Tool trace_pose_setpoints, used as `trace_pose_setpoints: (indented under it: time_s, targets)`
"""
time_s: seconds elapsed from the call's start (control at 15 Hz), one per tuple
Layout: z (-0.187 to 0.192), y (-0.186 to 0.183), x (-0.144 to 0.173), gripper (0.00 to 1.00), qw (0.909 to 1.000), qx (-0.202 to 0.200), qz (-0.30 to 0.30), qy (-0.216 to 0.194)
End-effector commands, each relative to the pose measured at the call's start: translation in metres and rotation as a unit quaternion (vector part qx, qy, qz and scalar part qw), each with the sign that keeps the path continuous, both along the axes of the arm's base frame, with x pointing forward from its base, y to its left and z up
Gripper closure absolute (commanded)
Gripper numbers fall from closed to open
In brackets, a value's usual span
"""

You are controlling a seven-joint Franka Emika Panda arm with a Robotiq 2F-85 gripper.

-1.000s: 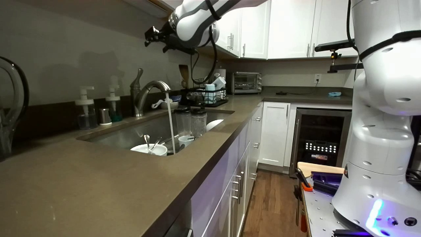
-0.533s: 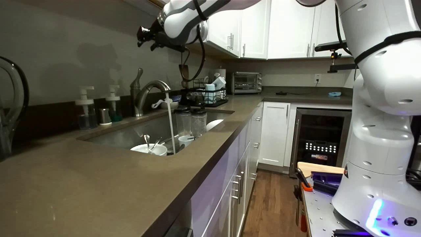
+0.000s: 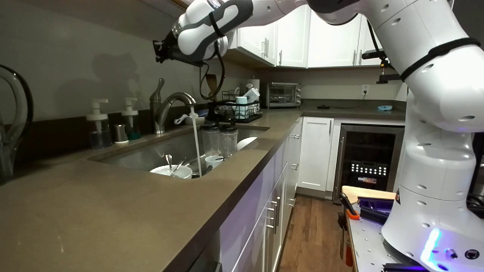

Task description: Close the tap

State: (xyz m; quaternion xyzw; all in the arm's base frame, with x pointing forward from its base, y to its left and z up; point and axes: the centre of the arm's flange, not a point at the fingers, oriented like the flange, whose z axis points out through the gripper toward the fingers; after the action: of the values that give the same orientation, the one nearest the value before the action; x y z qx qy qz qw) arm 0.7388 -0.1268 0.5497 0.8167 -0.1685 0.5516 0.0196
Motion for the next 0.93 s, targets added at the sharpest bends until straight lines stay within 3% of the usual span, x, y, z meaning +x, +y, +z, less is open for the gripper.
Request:
trace_pose_setpoints:
  time_s: [0.0, 0.47, 0.87]
  targets:
    - [0.000, -0.010, 0.028, 0.99, 0.9998, 0.009, 0.004, -0.015]
    - [-0.008, -0.026, 0.052, 0.95, 0.9995, 0.024, -0.001, -0.019]
    - [-0.013, -0.040, 0.063, 0.96, 0.9996, 0.017, -0.007, 0.023]
